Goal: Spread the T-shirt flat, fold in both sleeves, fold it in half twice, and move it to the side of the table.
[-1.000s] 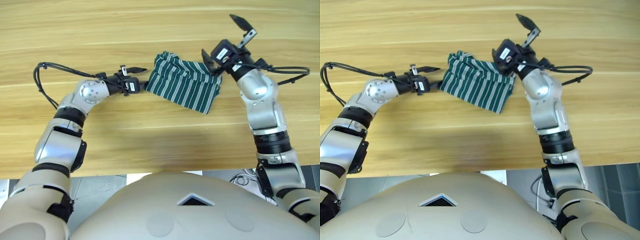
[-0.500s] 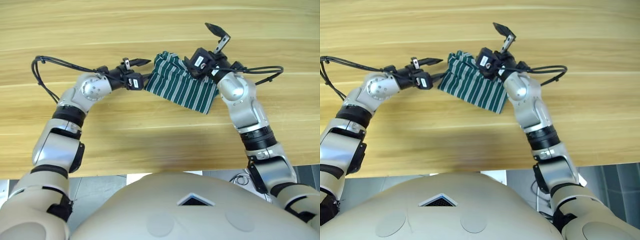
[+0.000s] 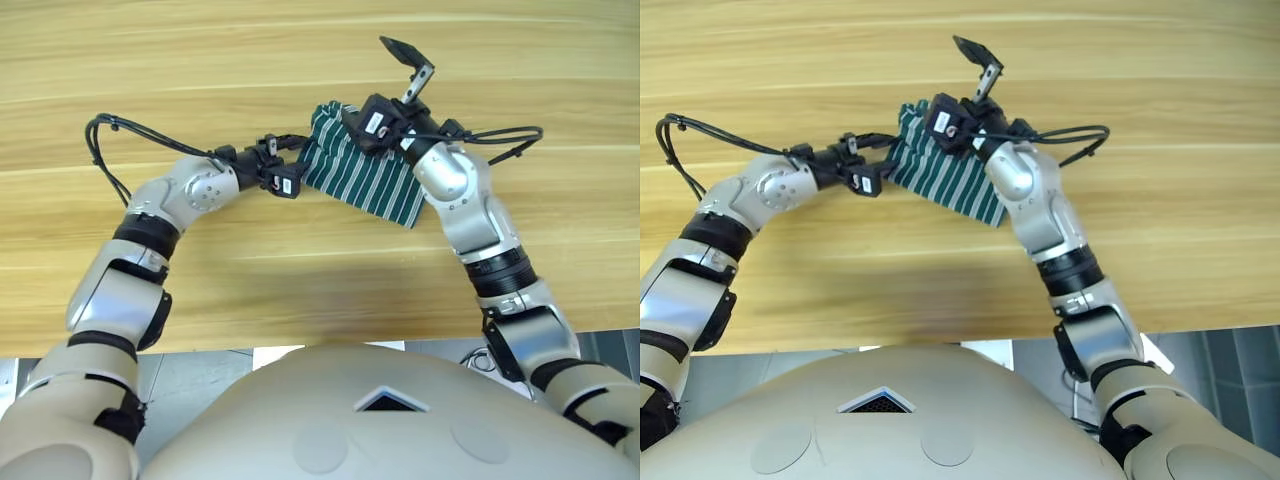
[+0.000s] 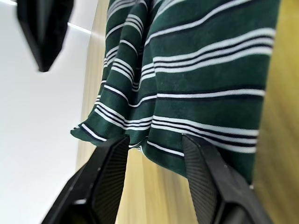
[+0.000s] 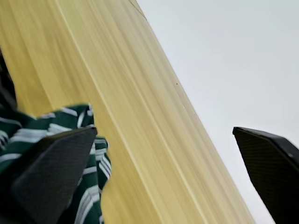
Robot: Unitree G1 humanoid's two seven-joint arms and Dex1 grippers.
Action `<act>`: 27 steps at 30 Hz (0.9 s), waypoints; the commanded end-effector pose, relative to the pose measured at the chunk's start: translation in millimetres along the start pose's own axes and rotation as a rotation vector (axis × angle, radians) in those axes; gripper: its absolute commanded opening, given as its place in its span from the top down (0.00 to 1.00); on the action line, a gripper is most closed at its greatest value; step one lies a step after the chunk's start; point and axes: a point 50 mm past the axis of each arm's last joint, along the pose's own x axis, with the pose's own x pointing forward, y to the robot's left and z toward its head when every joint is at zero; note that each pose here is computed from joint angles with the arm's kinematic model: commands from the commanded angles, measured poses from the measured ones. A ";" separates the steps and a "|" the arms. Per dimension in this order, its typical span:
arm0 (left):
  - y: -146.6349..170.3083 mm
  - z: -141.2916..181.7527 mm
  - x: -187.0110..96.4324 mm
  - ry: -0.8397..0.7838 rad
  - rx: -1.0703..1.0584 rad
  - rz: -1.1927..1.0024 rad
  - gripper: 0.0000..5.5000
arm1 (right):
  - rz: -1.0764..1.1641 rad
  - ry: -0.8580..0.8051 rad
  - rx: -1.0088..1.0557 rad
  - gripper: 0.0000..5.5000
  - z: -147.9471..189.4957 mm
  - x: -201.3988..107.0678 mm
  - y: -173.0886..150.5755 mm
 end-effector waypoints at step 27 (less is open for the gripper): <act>-33.9 -1.4 2.9 0.041 0.012 -0.129 0.62 | -0.045 0.218 0.156 0.02 -76.7 41.0 -9.3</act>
